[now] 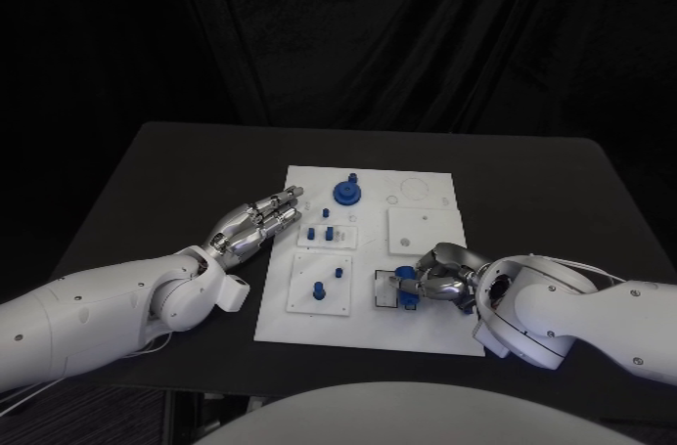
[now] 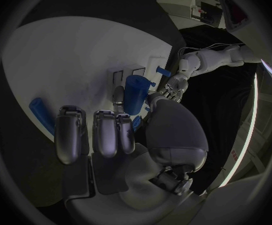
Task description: Assemble the parts on the task board
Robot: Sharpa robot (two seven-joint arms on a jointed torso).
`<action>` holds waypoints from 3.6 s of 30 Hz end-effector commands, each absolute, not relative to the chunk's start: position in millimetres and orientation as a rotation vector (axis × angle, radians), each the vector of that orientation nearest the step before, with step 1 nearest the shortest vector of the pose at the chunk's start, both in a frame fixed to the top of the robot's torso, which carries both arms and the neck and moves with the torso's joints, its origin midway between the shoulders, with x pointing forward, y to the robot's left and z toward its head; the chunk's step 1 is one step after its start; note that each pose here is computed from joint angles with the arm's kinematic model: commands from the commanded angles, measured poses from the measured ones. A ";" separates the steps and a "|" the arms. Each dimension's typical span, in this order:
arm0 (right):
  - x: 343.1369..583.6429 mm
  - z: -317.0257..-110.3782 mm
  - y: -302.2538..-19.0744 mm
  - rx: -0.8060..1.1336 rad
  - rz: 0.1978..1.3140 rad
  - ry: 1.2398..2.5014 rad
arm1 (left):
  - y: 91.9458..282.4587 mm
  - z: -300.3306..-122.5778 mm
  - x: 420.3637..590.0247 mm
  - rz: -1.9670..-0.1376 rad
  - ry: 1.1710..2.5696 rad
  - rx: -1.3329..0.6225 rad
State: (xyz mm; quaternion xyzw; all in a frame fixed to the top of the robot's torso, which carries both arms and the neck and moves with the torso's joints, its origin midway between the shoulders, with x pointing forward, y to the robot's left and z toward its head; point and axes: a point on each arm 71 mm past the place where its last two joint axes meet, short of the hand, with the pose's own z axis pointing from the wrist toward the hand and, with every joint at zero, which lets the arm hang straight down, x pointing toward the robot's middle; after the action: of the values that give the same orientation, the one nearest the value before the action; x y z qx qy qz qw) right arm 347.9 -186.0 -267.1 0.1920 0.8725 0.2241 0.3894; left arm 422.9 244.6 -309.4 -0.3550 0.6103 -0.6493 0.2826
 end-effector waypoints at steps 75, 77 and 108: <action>357.3 -214.1 -248.0 0.424 0.459 2.133 | 243.1 -314.5 418.9 -1.756 1.634 -0.959; 355.9 -219.0 -250.8 0.427 0.437 2.153 | 242.7 -314.6 419.1 -1.758 1.634 -0.959; 336.0 -261.9 -193.9 0.043 0.450 2.125 | 242.9 -315.6 419.1 -1.766 1.642 -0.961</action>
State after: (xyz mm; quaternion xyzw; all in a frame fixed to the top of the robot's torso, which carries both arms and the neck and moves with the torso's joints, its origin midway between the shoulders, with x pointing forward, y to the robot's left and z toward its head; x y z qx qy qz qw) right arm 336.1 -195.3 -261.7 0.0421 0.8682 0.1963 0.4537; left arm 420.9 244.1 -313.7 -0.3561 0.6086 -0.6533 0.2758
